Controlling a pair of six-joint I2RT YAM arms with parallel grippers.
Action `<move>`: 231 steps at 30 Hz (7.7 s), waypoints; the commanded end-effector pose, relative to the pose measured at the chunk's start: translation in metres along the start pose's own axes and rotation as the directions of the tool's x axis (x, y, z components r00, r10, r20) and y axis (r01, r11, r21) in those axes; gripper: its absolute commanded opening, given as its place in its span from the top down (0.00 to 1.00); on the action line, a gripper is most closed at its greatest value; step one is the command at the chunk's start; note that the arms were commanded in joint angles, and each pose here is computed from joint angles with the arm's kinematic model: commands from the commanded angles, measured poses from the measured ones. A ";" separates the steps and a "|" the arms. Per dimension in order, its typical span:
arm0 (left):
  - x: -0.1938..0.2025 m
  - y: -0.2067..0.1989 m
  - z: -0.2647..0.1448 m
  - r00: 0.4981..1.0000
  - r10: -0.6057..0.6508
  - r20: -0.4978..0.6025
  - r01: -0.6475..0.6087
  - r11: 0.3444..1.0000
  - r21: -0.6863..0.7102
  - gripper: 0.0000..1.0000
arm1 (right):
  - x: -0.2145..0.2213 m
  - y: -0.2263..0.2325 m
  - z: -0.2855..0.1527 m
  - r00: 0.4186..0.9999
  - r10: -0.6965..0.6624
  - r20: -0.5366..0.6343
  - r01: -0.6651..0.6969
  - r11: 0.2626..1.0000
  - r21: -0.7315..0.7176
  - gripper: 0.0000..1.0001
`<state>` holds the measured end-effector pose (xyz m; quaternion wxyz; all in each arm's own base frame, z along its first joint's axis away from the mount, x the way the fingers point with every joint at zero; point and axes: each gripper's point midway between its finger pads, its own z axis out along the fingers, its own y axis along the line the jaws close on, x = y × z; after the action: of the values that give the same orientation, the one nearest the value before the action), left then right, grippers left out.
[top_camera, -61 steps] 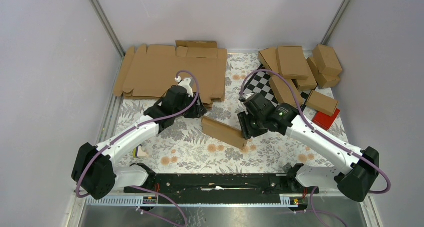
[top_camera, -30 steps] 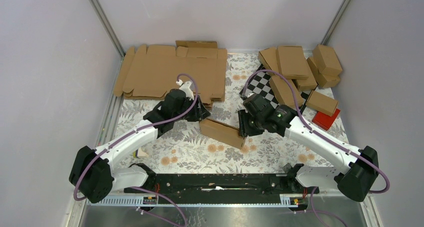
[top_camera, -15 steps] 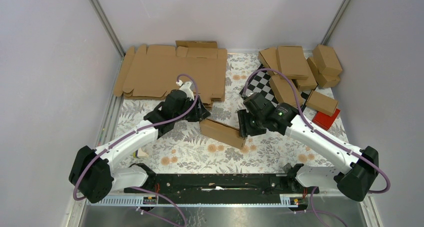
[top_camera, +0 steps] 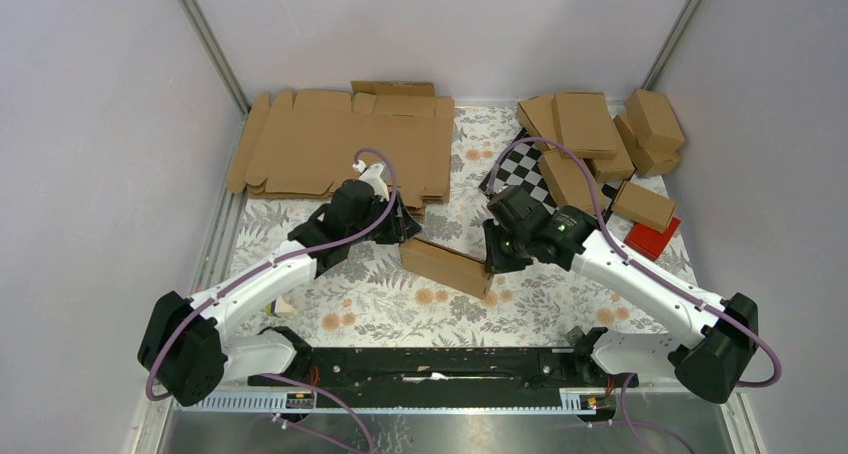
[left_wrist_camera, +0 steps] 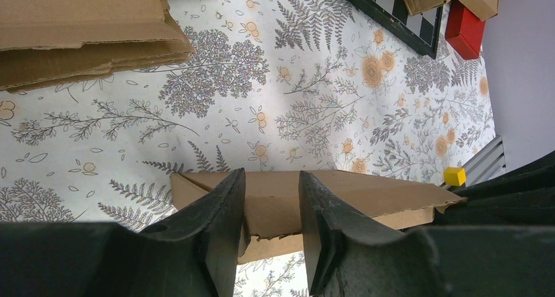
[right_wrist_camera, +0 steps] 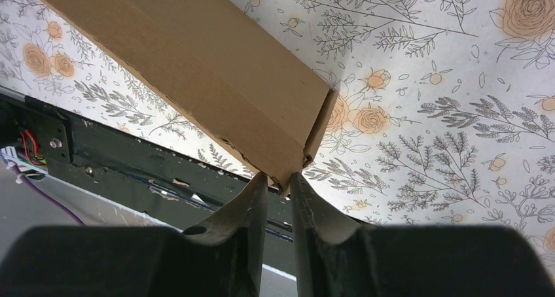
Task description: Fold the paper box
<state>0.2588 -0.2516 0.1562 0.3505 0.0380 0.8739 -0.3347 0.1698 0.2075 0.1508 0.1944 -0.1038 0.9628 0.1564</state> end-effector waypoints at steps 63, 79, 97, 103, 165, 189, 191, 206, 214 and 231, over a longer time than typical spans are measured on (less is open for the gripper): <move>-0.002 -0.003 -0.002 0.998 -0.003 0.070 0.005 1.000 -0.024 0.65 | 0.019 -0.014 0.020 0.988 0.060 0.144 -0.075 0.992 0.101 0.98; -0.001 -0.003 -0.002 0.997 -0.005 0.077 0.007 1.000 -0.026 0.66 | 0.010 -0.006 -0.001 0.984 -0.074 0.164 0.057 0.993 0.106 0.72; -0.001 -0.006 -0.001 0.997 -0.002 0.074 0.003 1.000 -0.023 0.66 | 0.012 0.013 -0.025 0.883 -0.469 0.035 0.469 0.883 -0.006 0.10; 0.000 -0.006 -0.001 0.997 0.000 0.075 0.002 1.000 -0.023 0.66 | -0.004 0.014 -0.014 0.802 -0.596 0.025 0.596 0.803 0.035 0.10; -0.004 -0.008 -0.005 0.997 0.006 0.080 -0.004 0.999 -0.034 0.66 | 0.008 0.037 0.014 0.677 -0.736 -0.017 0.732 0.669 0.130 0.25; -0.030 0.014 -0.047 0.987 0.035 0.157 -0.032 0.999 -0.019 0.47 | 0.006 0.010 0.024 0.661 -0.747 -0.072 0.732 0.622 0.278 0.61; -0.029 0.004 -0.050 0.981 0.048 0.190 -0.059 0.997 0.050 0.45 | 0.008 0.011 0.025 0.663 -0.745 -0.073 0.733 0.626 0.267 0.61; -0.021 -0.024 -0.044 0.911 0.191 0.365 -0.307 0.906 0.292 0.49 | 0.014 0.023 0.024 0.664 -0.746 -0.051 0.741 0.647 0.178 0.61; -0.010 -0.024 -0.043 0.913 0.194 0.359 -0.316 0.892 0.323 0.54 | 0.015 0.020 0.027 0.671 -0.738 -0.069 0.738 0.656 0.159 0.61; -0.006 -0.001 -0.026 0.925 0.198 0.325 -0.281 0.931 0.231 0.59 | 0.018 0.019 0.033 0.675 -0.732 -0.095 0.737 0.661 0.141 0.61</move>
<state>0.2427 -0.2296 0.1635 0.4890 0.1258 0.7638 -0.4021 0.1661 0.2273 0.1266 0.2554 -0.4673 0.8454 -0.0417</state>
